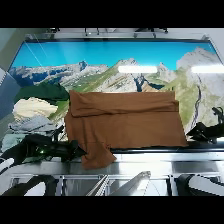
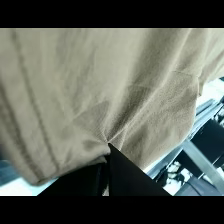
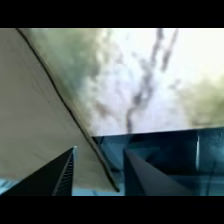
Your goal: Fold the shirts.
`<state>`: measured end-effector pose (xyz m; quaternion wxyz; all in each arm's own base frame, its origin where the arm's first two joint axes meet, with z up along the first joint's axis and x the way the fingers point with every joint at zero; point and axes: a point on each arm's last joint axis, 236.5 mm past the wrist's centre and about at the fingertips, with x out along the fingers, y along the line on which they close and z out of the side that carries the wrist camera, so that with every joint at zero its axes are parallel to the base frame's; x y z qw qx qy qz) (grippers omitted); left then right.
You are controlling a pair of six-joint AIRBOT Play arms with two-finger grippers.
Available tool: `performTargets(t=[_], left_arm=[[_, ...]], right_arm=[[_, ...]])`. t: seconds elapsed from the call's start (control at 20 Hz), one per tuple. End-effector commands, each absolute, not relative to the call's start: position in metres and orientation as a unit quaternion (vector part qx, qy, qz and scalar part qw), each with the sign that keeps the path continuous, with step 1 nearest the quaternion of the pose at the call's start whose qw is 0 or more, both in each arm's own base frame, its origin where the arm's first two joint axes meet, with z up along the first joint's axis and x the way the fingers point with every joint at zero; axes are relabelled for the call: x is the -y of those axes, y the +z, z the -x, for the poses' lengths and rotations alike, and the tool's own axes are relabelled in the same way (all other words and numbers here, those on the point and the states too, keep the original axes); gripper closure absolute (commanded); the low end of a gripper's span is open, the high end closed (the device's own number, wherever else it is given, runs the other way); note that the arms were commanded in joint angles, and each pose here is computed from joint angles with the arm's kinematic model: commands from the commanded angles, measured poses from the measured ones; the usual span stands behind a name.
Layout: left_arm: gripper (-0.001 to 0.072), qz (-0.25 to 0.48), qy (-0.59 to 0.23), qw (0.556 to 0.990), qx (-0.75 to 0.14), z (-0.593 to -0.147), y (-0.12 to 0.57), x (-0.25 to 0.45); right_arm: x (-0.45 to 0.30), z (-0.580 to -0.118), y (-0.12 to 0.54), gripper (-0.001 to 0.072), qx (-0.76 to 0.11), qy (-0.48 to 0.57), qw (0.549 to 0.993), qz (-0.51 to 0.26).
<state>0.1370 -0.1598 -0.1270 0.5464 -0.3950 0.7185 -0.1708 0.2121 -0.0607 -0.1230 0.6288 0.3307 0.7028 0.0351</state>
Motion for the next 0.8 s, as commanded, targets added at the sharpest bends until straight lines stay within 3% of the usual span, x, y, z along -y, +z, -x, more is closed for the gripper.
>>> performTargets(t=[0.0,0.25,0.3,0.35,0.55,0.75], left_arm=[[0.0674,0.385,-0.189,0.561,-0.708,-0.154,-0.119,0.159],[0.0675,0.367,-0.22,0.606,-0.671,-0.182,-0.092,0.158],[0.0674,0.365,-0.222,0.612,-0.666,-0.184,-0.089,0.158],[0.0674,0.363,-0.224,0.616,-0.663,-0.184,-0.087,0.158],[0.0675,0.355,-0.238,0.631,-0.647,-0.189,-0.074,0.159],[0.0676,0.357,-0.241,0.665,-0.61,-0.216,-0.044,0.139]], right_arm=[[0.028,-0.22,-0.118,0.041,-0.673,0.1,0.637,-0.362],[0.011,-0.219,-0.103,0.0441,-0.67,0.132,0.616,-0.394],[0.004,-0.224,-0.096,0.0617,-0.658,0.147,0.616,-0.406],[-0.003,-0.228,-0.087,0.0697,-0.647,0.165,0.613,-0.423],[-0.02,-0.247,-0.042,0.0698,-0.602,0.227,0.607,-0.466],[0.006,-0.271,-0.004,0.0698,-0.568,0.214,0.648,-0.46]])
